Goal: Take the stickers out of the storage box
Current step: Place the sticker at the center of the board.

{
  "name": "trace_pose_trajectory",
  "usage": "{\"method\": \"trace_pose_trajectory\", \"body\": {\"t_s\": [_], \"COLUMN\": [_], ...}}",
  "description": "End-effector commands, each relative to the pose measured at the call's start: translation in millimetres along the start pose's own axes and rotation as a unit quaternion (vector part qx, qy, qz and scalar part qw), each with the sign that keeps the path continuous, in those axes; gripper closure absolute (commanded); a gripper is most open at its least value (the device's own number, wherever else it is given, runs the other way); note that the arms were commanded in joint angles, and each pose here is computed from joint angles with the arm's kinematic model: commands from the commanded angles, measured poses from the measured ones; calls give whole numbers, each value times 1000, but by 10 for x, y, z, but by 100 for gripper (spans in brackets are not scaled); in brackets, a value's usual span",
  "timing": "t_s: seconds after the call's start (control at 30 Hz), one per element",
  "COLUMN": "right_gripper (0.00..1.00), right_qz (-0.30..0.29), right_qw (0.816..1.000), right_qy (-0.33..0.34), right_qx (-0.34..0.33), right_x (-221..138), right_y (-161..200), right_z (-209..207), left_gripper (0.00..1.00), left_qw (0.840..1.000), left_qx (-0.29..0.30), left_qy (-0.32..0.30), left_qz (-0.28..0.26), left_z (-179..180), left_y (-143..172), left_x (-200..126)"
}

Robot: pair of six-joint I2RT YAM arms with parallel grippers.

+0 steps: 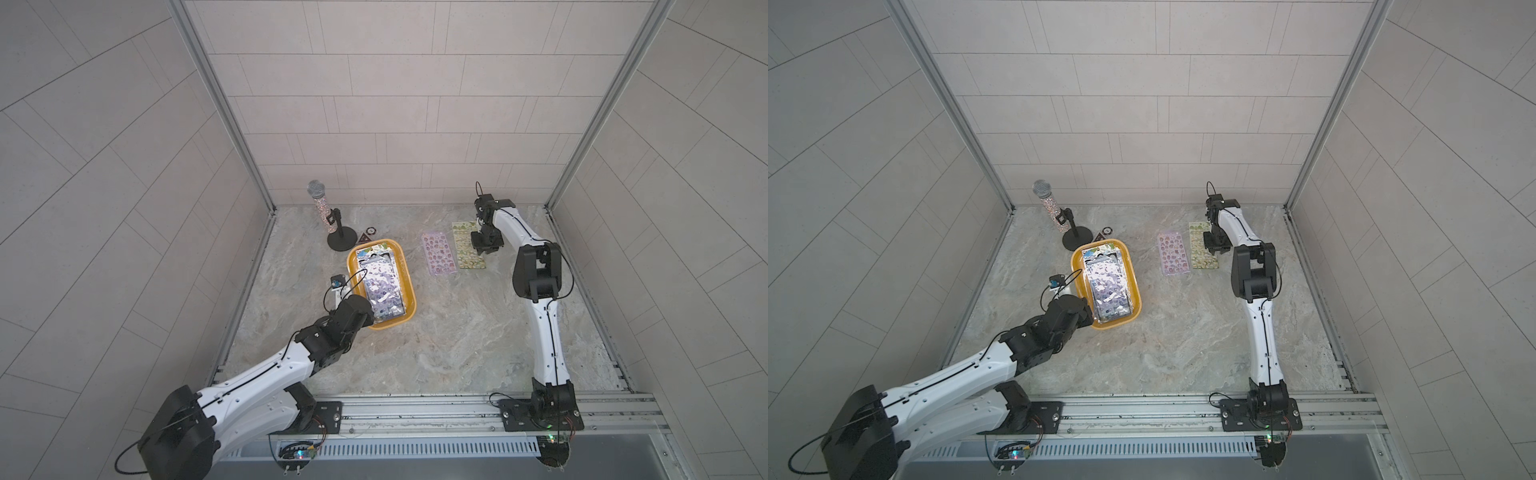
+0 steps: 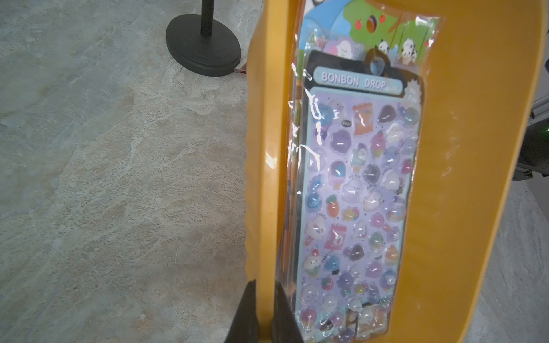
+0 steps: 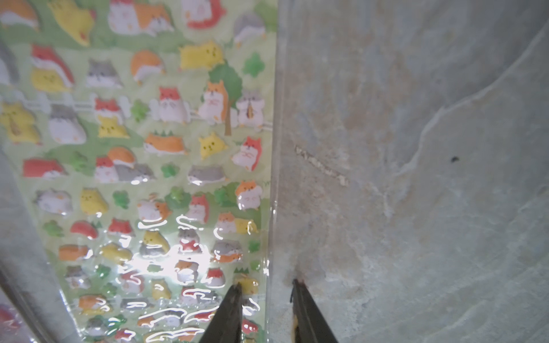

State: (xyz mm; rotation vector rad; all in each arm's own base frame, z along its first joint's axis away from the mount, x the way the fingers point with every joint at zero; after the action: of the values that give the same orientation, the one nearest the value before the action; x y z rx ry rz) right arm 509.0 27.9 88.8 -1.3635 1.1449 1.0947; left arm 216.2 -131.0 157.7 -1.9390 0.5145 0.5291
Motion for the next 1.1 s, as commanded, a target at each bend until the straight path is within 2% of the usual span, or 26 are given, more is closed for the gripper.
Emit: {"method": "trace_pose_trajectory", "body": {"t_s": [0.0,0.57,0.77,0.93,0.97,1.07], "right_gripper": [65,57,57,57,57,55], "right_qz": [-7,-99,-140,-210,-233,-316], "right_qw": [1000,991,987,962,953,910], "right_qy": [13,29,-25,-139,-156,-217], "right_qx": [-1,86,80,101,114,157], "right_x": [6,-590,-854,-1160,-1247,-1567], "right_y": [8,124,194,396,481,809], "right_z": [71,-135,108,491,555,755], "left_gripper": [100,100,100,100,100,100], "left_qw": [1000,1000,1000,1000,1000,999], "left_qx": [-19,-15,-14,-12,-11,-9], "left_qy": [16,14,16,17,19,24], "left_qz": [-20,-20,-22,-22,-22,-19], "left_z": [-51,-53,-60,-65,-72,-90], "left_y": [-62,-59,-70,-72,-72,-60], "left_x": [-20,-11,-12,-13,-12,5]}}
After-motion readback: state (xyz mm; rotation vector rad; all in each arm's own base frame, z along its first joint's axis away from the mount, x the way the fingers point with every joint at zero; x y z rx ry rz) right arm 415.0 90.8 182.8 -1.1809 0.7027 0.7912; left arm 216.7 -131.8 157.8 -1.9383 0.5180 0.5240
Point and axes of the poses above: each gripper's point midway between its finger pads, its own x axis out along the fingers, its own z axis along the line the jaws close on, y = z × x, the point moved 6 cm from there along -x, back along the fingers, and after that the axes turned 4 degrees about -x, right-handed, at the moved point
